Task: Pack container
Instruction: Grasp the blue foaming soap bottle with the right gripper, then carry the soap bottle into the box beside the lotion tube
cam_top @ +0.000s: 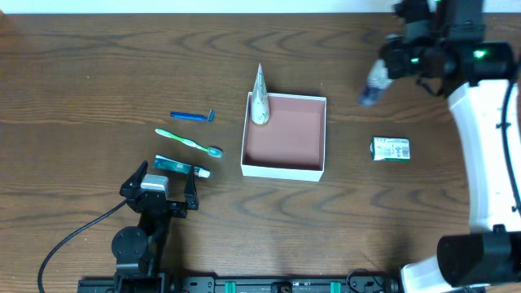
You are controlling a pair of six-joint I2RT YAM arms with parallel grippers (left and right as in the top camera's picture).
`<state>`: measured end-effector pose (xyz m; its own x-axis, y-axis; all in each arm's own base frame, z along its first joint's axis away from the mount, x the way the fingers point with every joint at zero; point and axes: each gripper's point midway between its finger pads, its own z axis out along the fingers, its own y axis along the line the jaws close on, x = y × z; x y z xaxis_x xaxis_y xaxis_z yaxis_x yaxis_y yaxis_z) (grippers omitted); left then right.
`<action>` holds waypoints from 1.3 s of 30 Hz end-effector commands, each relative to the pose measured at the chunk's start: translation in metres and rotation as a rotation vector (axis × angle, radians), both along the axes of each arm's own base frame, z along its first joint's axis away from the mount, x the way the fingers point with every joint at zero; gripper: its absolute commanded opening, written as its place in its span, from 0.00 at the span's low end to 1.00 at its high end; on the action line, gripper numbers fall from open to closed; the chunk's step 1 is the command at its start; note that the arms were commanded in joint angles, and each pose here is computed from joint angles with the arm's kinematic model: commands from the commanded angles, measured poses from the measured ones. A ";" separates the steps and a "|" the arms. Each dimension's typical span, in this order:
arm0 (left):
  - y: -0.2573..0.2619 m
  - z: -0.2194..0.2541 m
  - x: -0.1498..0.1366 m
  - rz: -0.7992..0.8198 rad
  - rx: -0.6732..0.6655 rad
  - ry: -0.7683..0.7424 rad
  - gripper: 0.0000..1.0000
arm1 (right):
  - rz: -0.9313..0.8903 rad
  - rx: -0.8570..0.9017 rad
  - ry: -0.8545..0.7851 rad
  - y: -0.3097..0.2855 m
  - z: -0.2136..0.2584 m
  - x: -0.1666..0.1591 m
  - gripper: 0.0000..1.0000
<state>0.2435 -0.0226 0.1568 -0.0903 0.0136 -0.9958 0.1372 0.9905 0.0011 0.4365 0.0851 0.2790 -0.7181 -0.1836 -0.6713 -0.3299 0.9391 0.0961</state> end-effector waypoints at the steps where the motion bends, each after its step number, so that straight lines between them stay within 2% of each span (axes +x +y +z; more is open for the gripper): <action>1: -0.001 -0.016 -0.001 -0.009 -0.003 0.046 0.98 | 0.156 0.056 -0.054 0.056 0.024 -0.018 0.26; 7: -0.001 -0.016 -0.001 -0.009 -0.003 0.045 0.98 | 0.322 0.038 -0.075 0.120 0.019 -0.034 0.27; 12: -0.001 -0.016 -0.001 -0.009 -0.003 0.045 0.98 | 0.371 0.021 -0.081 0.150 0.008 -0.033 0.27; 26: -0.001 -0.016 -0.001 -0.009 -0.003 0.046 0.98 | 0.387 0.011 0.016 0.170 -0.053 -0.009 0.27; 39: -0.001 -0.016 -0.001 -0.009 -0.003 0.046 0.98 | 0.417 0.027 0.039 0.188 -0.082 0.003 0.26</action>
<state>0.2435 -0.0226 0.1569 -0.0899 0.0136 -0.9959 0.1372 0.9905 0.0012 0.4420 0.2611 0.1934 -0.6362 -0.4366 -0.6362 -0.6470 0.7510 0.1316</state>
